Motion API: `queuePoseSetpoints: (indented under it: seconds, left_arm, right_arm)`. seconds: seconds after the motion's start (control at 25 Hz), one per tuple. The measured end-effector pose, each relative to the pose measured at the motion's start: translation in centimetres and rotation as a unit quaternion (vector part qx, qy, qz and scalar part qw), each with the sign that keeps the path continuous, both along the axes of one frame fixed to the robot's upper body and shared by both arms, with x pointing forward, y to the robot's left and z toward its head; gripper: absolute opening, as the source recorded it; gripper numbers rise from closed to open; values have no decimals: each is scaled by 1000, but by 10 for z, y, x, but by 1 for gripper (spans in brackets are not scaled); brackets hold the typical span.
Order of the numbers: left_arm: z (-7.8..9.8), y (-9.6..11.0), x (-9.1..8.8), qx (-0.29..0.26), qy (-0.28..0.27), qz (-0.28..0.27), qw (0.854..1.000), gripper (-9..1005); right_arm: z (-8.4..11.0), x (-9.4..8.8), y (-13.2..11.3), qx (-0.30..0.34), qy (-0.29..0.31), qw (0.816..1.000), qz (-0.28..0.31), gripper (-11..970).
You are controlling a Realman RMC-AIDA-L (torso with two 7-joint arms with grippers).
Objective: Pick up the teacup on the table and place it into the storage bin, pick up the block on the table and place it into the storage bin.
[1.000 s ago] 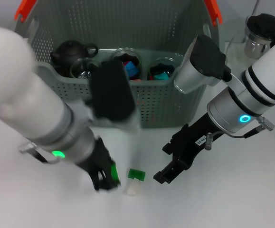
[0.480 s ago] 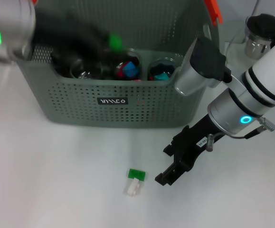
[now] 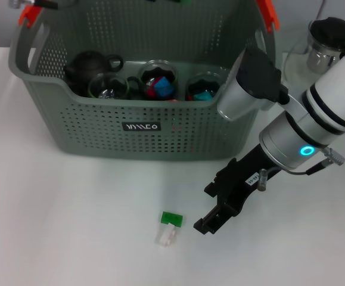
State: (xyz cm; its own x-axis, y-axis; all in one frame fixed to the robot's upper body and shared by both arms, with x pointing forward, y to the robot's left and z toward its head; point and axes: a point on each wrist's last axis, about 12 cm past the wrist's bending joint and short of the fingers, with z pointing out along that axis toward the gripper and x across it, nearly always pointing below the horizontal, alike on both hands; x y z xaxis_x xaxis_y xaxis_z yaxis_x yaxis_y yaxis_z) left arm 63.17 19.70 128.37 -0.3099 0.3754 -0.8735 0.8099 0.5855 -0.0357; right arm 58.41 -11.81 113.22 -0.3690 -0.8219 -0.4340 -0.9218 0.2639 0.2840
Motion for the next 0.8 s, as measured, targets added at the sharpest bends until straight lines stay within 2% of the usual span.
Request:
queuePoseSetpoints:
  seconds: [0.04, 0.24, 0.44, 0.52, 0.64, 0.68, 0.8]
  left_arm:
    - [-1, 0, 3, -1, 1, 1, 1000, 404]
    - [1, 0, 11, -5, -14, 18, 1000, 553]
    - [11, 5, 4, -18, -22, 16, 999, 765]
    - [17, 9, -10, -27, -26, -11, 999, 841]
    - [22, 15, -41, -33, -36, -73, 996, 933]
    - [19, 18, -52, -31, -35, -91, 995, 963]
    - [4, 25, -82, -13, -40, -139, 989, 963]
  right_arm:
    - [0, 0, 0, 0, 0, 1000, -1, 944]
    - [0, 0, -2, 1, 1, 1000, -4, 945]
    - [-1, 0, -2, 1, 2, 1000, -4, 945]
    - [-1, 0, -2, 1, 2, 1000, -4, 945]
    - [0, 1, -3, 1, 1, 1000, -4, 944]
    - [0, 1, -3, 1, 0, 1000, -5, 944]
    - [-1, 1, -3, 2, -2, 1000, -5, 944]
